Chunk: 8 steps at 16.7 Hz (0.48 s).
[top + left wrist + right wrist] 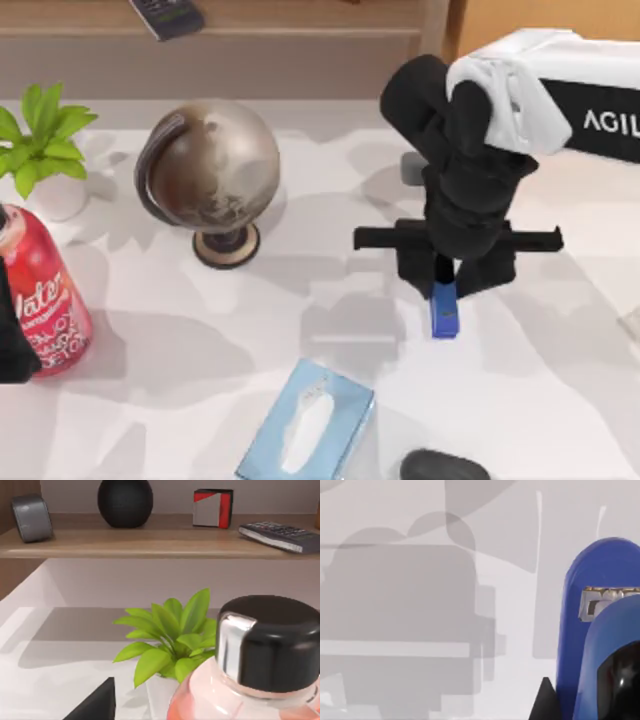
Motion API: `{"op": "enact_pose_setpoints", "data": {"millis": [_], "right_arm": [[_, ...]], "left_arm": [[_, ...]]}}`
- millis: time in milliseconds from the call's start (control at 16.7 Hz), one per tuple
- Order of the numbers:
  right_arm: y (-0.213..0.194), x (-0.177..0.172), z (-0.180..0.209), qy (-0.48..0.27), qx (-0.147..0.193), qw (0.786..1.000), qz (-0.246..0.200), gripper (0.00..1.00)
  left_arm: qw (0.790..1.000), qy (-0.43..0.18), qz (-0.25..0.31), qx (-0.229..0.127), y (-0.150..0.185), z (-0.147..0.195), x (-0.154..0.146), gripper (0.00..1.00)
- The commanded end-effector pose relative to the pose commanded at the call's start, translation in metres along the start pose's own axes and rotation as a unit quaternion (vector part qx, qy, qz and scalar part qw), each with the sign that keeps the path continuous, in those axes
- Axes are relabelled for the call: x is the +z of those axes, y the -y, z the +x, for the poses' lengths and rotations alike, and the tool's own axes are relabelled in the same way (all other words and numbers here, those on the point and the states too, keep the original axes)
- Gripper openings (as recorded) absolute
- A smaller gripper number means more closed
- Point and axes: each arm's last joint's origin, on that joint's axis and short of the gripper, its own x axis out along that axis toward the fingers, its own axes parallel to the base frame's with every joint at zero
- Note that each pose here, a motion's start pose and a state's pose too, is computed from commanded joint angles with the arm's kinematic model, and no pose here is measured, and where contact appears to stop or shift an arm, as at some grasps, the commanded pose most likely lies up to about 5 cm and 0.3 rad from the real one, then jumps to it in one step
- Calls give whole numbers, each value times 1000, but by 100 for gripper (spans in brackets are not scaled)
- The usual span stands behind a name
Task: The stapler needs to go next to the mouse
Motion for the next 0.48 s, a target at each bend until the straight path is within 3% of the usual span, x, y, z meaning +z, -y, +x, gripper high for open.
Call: {"op": "enact_pose_setpoints", "data": {"millis": [480], "right_arm": [[-1,0,-2,3,2,1000,4,0]], "left_arm": [[1000,0,0,0,0,0,0,100]]}}
